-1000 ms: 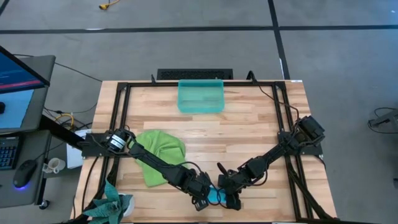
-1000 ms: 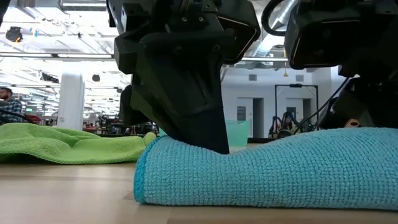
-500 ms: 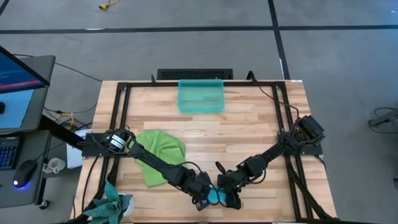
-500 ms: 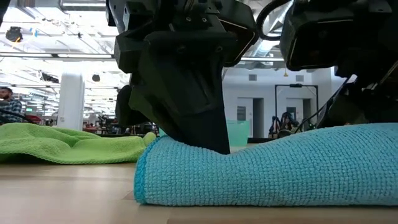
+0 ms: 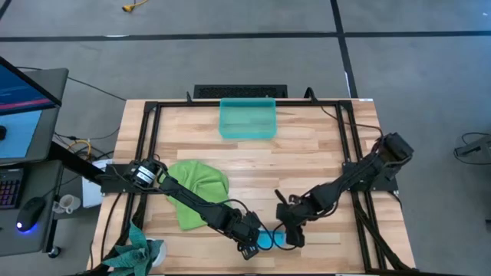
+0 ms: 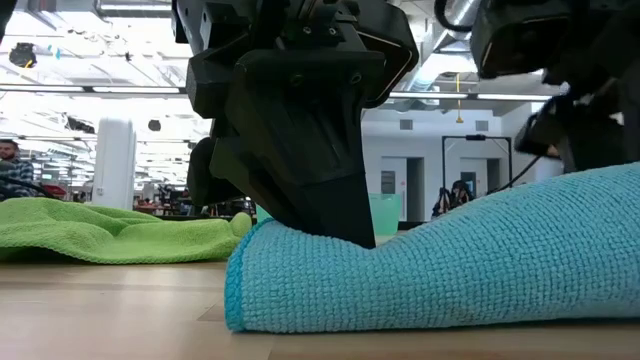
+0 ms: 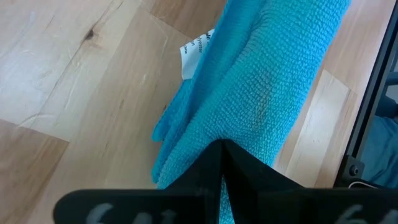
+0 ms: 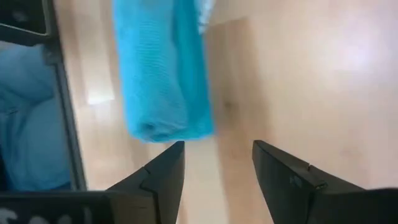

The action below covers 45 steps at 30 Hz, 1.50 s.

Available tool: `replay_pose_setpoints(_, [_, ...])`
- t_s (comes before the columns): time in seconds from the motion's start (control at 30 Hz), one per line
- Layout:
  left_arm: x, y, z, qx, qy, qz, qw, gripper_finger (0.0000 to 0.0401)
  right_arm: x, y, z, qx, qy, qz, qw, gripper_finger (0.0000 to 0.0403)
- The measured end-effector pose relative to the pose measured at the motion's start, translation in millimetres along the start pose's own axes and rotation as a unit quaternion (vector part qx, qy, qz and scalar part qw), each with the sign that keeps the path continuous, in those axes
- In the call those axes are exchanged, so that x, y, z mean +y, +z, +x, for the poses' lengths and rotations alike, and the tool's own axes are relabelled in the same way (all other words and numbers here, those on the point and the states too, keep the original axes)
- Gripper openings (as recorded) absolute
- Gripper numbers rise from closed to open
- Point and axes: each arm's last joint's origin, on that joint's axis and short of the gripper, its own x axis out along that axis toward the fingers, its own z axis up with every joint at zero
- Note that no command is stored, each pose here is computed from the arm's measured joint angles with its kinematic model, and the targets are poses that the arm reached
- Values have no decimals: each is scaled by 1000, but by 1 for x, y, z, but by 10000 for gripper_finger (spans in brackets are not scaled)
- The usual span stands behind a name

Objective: Roll microfiber towels into tight, uniform cylinder then place into a basket
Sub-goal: Put the blue microfiber cloth into the blue bin

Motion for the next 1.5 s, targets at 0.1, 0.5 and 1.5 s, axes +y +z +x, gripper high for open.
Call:
replay_pose_setpoints(0.1, [0,0,0,0,0,0,1000,11,1,-2,-15,-15,-11,-3,1000,212])
replay_pose_setpoints(0.5, [0,0,0,-11,7,7,1000,11,40,-50,-27,-115,-116,-71,984,212])
replay_pose_setpoints(1.5, [0,1,0,-15,2,7,1000,11,46,20,5,-123,115,-116,979,212])
